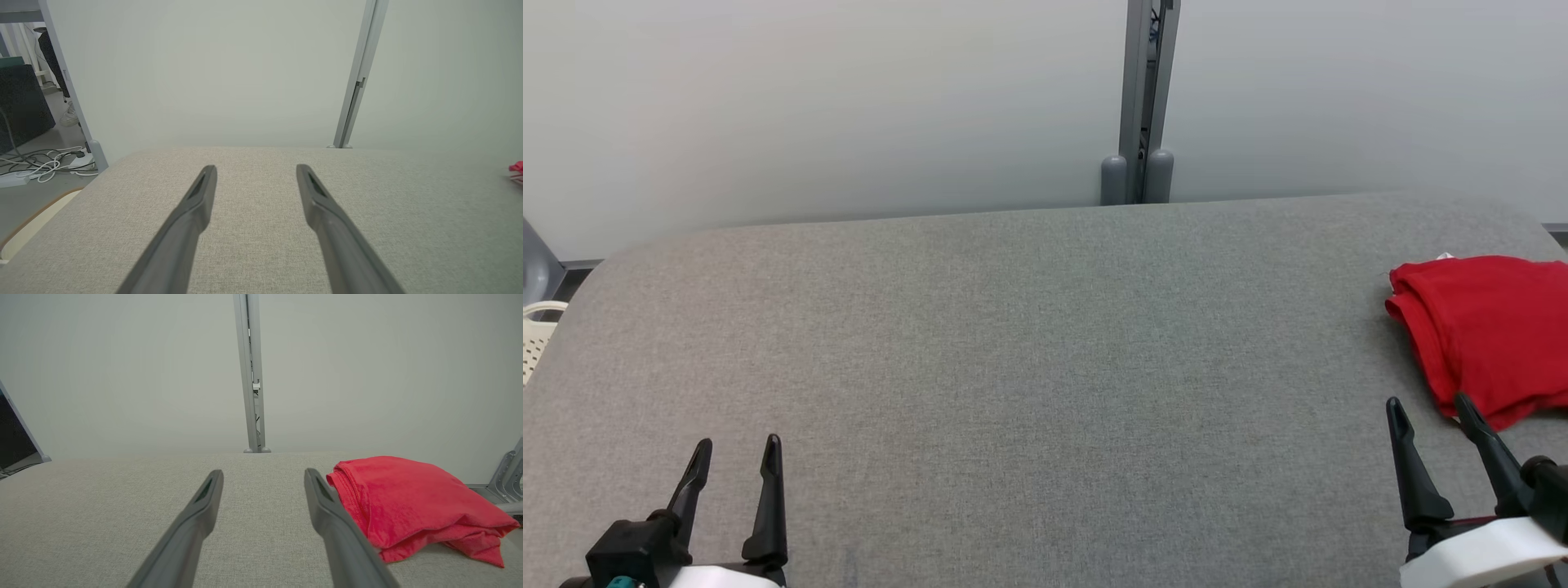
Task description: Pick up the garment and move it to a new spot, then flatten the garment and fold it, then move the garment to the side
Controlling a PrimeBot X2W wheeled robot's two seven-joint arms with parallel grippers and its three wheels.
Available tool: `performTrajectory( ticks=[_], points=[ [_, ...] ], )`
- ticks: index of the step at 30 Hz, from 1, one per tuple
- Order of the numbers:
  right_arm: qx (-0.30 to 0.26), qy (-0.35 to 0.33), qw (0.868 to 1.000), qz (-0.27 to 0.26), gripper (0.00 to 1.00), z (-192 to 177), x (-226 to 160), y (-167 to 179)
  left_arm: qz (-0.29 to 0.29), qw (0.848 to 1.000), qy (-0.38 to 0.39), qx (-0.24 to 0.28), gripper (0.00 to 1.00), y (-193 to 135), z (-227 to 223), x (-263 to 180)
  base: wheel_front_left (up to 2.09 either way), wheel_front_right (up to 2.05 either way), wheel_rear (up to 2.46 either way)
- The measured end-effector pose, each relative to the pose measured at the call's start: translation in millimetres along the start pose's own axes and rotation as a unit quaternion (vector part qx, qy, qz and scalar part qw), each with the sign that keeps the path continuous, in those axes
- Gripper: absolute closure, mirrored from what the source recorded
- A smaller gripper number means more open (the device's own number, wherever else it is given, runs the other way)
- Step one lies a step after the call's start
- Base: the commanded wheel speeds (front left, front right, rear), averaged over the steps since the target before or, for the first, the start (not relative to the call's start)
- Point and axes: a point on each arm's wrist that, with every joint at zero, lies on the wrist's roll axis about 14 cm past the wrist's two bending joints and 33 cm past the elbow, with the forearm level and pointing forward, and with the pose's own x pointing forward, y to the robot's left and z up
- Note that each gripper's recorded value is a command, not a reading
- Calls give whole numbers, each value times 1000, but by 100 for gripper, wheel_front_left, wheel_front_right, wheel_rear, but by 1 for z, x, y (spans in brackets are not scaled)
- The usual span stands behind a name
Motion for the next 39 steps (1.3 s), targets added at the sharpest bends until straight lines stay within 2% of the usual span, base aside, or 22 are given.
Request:
performTrajectory(
  ticks=[12,39],
  points=[
    [-3,4,1000,-6,0,3,-18,0,-9,1000,6,5,0,-2,1,-11,0,0,0],
    [-11,7,1000,-6,0,3,-19,3,-1,1000,16,9,0,2,-4,-13,0,0,0]
  ],
)
